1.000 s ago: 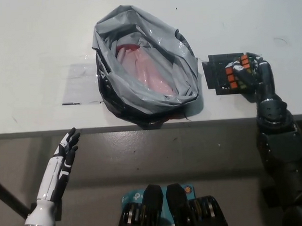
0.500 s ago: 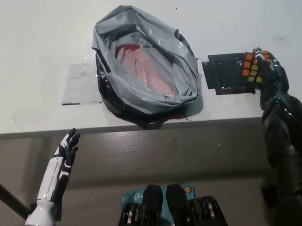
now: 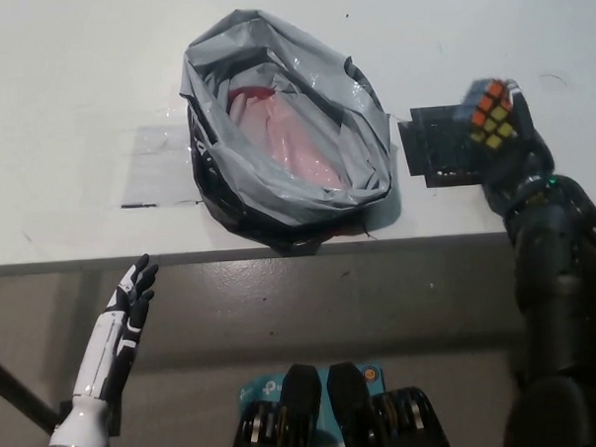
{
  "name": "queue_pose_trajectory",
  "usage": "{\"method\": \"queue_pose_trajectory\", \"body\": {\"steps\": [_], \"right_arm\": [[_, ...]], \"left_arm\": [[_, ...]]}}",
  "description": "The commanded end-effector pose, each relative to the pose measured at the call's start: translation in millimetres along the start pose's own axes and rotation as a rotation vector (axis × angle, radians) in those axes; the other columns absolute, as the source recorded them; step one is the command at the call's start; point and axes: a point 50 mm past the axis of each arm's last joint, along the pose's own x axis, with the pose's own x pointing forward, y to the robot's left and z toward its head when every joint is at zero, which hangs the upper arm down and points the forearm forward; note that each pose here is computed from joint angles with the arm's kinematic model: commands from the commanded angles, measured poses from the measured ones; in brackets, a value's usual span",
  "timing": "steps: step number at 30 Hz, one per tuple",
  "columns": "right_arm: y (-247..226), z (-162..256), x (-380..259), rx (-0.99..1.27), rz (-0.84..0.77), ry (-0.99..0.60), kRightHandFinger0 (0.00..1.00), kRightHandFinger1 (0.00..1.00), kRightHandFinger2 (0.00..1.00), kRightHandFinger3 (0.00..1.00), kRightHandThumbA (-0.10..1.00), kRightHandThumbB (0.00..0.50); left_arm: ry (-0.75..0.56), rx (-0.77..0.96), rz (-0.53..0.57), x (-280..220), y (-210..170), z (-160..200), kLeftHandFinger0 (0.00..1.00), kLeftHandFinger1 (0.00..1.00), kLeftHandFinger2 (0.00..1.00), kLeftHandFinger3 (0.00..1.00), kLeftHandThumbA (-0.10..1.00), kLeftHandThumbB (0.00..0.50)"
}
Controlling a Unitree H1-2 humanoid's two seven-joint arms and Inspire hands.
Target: Use the right hand to pick up a rubix's cube and place it into a plastic bag and lift the bag
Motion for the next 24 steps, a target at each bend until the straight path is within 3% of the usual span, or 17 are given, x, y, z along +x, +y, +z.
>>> {"method": "queue_pose_trajectory", "body": {"steps": [1, 5, 6, 8, 10, 12, 16, 17, 19, 22, 24], "right_arm": [[180.7, 80.1, -43.3, 0.289, 0.546, -0.059, 0.0, 0.17, 0.74, 1.0, -0.1, 0.076], [197.5, 77.9, -51.5, 0.261, 0.579, -0.066, 0.0, 0.16, 0.74, 1.0, -0.1, 0.078], [200.7, 77.7, -52.7, 0.255, 0.593, -0.065, 0.0, 0.23, 0.74, 0.87, -0.1, 0.073], [206.2, 77.4, -55.4, 0.259, 0.603, -0.061, 0.0, 0.29, 0.74, 1.0, -0.1, 0.068], [218.1, 77.4, -61.3, 0.256, 0.635, -0.057, 0.0, 0.32, 0.74, 1.0, -0.1, 0.064], [225.9, 77.3, -65.4, 0.252, 0.66, -0.053, 0.0, 0.3, 0.7, 1.0, -0.1, 0.076], [240.2, 76.1, -74.5, 0.213, 0.679, -0.06, 0.0, 0.28, 0.73, 1.0, -0.1, 0.083], [243.8, 73.5, -76.6, 0.176, 0.685, -0.072, 0.0, 0.23, 0.71, 1.0, -0.1, 0.057], [253.9, 63.3, -79.0, 0.064, 0.692, -0.105, 0.0, 0.23, 0.72, 1.0, -0.1, 0.05], [262.2, 45.0, -73.0, -0.046, 0.67, -0.11, 0.0, 0.36, 0.86, 1.0, -0.1, 0.043], [263.9, 40.6, -70.1, -0.084, 0.66, -0.113, 0.0, 0.38, 0.88, 1.0, -0.1, 0.054]], "left_arm": [[-0.039, -0.001, 0.01, 3.0, 6.9, 6.5, 1.0, 1.0, 1.0, 1.0, 1.0, 0.116], [-0.037, 0.005, 0.006, 1.9, 7.5, 6.2, 1.0, 1.0, 1.0, 1.0, 1.0, 0.119], [-0.039, 0.003, 0.006, 2.0, 7.6, 6.3, 1.0, 1.0, 1.0, 1.0, 1.0, 0.117], [-0.038, 0.003, 0.006, 1.7, 7.3, 6.1, 1.0, 1.0, 1.0, 1.0, 1.0, 0.117], [-0.037, 0.008, 0.006, 1.4, 7.6, 6.2, 1.0, 1.0, 1.0, 1.0, 1.0, 0.119], [-0.038, 0.011, 0.003, 1.7, 8.1, 6.2, 1.0, 1.0, 1.0, 1.0, 1.0, 0.12], [-0.037, 0.011, 0.004, 1.9, 7.6, 6.5, 1.0, 1.0, 1.0, 1.0, 1.0, 0.119], [-0.036, 0.011, 0.004, 1.7, 7.2, 6.9, 1.0, 1.0, 1.0, 1.0, 1.0, 0.115], [-0.034, 0.012, 0.0, 2.3, 5.9, 8.2, 1.0, 1.0, 1.0, 1.0, 1.0, 0.124], [-0.034, -0.002, -0.004, 2.7, 6.2, 7.7, 1.0, 1.0, 1.0, 1.0, 1.0, 0.132], [-0.035, 0.001, -0.005, 3.2, 6.4, 7.7, 1.0, 1.0, 1.0, 1.0, 1.0, 0.131]]}}
